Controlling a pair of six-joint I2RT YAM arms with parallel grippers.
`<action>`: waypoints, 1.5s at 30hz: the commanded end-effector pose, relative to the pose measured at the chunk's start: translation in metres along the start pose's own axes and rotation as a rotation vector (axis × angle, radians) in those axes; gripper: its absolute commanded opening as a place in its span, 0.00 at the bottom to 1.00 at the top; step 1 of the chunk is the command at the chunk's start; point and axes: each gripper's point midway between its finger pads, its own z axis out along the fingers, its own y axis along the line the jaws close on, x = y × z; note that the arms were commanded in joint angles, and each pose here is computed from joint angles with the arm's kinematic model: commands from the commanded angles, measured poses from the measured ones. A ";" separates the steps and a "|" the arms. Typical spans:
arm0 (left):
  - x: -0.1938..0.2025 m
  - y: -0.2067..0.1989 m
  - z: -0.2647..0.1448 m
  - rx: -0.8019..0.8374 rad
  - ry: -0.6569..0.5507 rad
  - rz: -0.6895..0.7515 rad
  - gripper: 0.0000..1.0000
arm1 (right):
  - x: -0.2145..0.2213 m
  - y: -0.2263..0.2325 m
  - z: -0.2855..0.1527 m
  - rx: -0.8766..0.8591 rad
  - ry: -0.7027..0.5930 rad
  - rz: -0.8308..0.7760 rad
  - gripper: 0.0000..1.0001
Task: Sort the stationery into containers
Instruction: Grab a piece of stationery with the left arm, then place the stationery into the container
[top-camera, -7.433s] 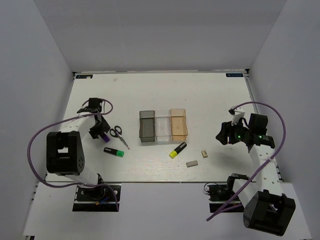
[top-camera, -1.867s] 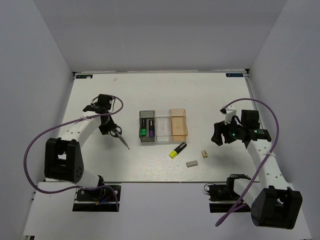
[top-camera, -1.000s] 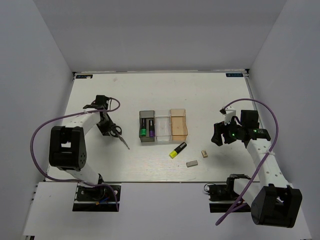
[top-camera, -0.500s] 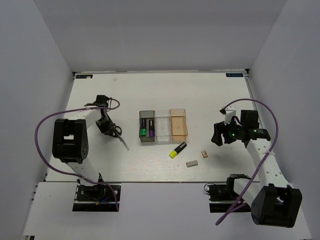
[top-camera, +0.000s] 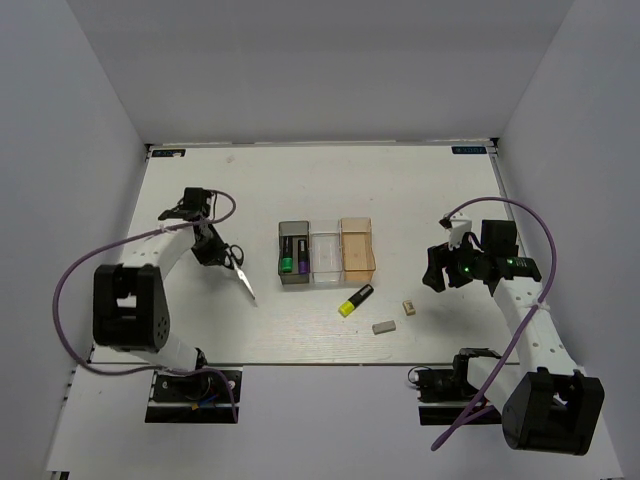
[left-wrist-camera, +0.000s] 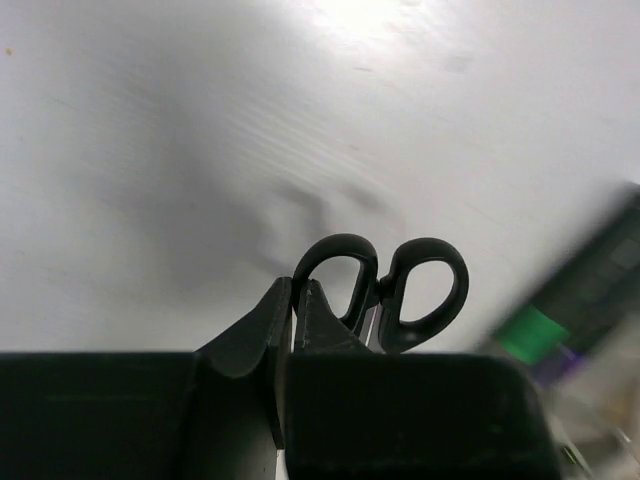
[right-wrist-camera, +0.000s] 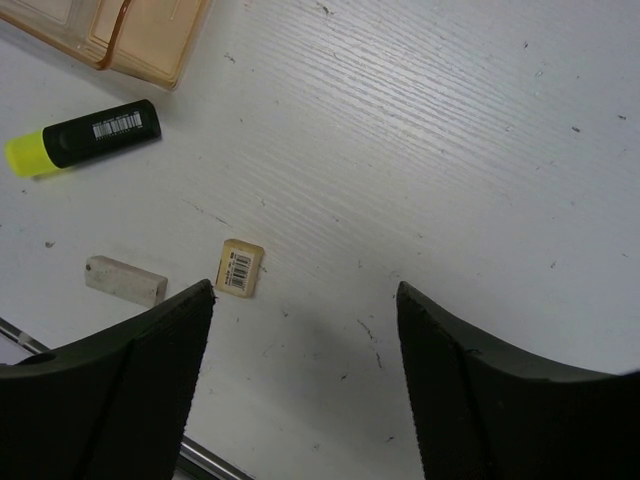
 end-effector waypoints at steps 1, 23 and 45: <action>-0.021 -0.051 -0.076 0.246 -0.147 0.060 0.00 | -0.004 0.002 0.001 -0.021 -0.018 -0.032 0.73; 0.018 -0.269 -0.099 0.414 -0.289 0.546 0.00 | -0.044 0.033 0.000 -0.117 -0.121 0.080 0.19; 0.021 -0.273 -0.061 0.329 -0.325 0.549 0.23 | -0.023 0.036 0.015 -0.162 -0.011 0.054 0.65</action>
